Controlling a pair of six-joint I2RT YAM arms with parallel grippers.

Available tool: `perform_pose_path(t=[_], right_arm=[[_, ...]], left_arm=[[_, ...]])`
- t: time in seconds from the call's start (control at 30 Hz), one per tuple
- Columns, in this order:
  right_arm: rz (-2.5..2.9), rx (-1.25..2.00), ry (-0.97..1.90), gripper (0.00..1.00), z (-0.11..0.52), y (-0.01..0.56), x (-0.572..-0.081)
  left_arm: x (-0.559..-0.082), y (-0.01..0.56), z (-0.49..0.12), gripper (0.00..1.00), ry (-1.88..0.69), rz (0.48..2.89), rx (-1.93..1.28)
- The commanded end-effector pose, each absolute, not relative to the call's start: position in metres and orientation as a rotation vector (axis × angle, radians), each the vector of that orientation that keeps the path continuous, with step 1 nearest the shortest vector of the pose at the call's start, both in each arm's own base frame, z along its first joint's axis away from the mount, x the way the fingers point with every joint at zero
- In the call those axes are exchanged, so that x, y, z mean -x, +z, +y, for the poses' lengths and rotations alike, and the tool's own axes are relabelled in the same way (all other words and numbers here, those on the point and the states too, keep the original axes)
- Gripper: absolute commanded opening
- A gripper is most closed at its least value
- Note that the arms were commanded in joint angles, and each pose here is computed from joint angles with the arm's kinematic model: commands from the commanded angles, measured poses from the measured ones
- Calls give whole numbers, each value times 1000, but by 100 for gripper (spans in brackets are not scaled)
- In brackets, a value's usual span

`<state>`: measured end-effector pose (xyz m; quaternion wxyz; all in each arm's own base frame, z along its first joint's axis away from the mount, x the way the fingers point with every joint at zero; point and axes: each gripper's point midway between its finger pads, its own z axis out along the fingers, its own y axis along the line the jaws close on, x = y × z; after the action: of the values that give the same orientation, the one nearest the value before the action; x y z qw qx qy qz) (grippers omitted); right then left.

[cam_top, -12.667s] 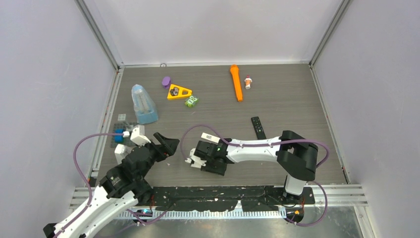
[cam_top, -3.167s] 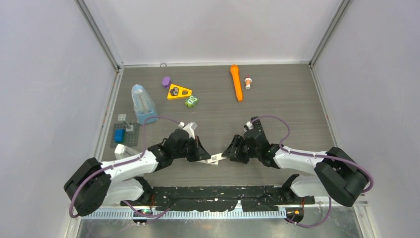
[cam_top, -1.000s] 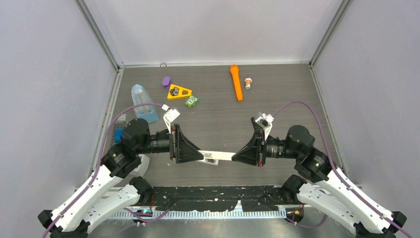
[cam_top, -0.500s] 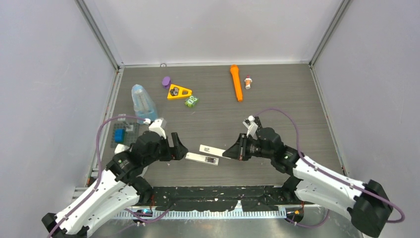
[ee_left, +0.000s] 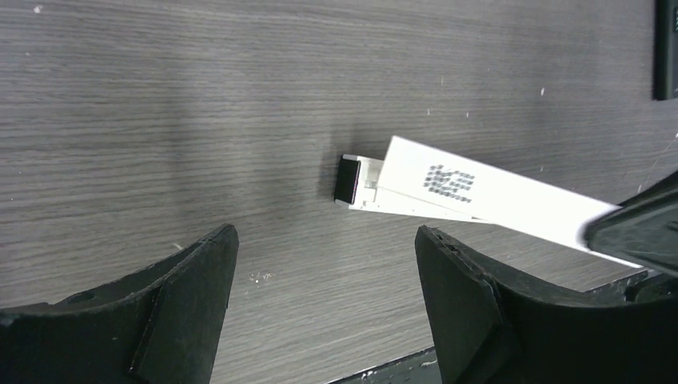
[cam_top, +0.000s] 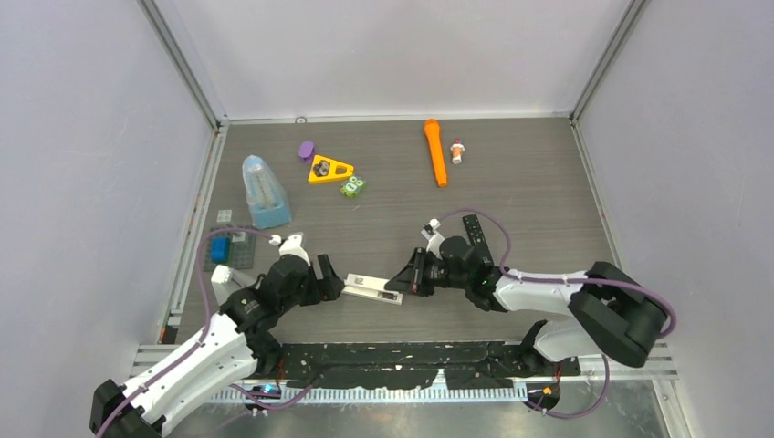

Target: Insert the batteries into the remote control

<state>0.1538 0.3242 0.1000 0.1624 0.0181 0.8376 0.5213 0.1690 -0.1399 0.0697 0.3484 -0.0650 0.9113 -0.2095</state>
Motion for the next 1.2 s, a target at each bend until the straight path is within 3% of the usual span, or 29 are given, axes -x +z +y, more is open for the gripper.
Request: perform_pose_path(t=[0.0, 0.33, 0.63, 0.9, 1.17], right_arm=[[2269, -39, 1633, 5, 349, 130, -167], [2407, -106, 1609, 5, 352, 103, -163], [2315, -208, 1834, 5, 354, 123, -154], [2416, -189, 1678, 5, 347, 96, -154], [2493, -194, 1596, 5, 343, 70, -155]], left_arm=[[-192, 90, -139, 82, -571, 2231, 264], [-194, 79, -132, 82, -552, 2270, 279], [-195, 70, -136, 81, -575, 2297, 272], [-195, 67, -137, 81, -594, 2306, 274], [-194, 63, -145, 73, -635, 2327, 242]])
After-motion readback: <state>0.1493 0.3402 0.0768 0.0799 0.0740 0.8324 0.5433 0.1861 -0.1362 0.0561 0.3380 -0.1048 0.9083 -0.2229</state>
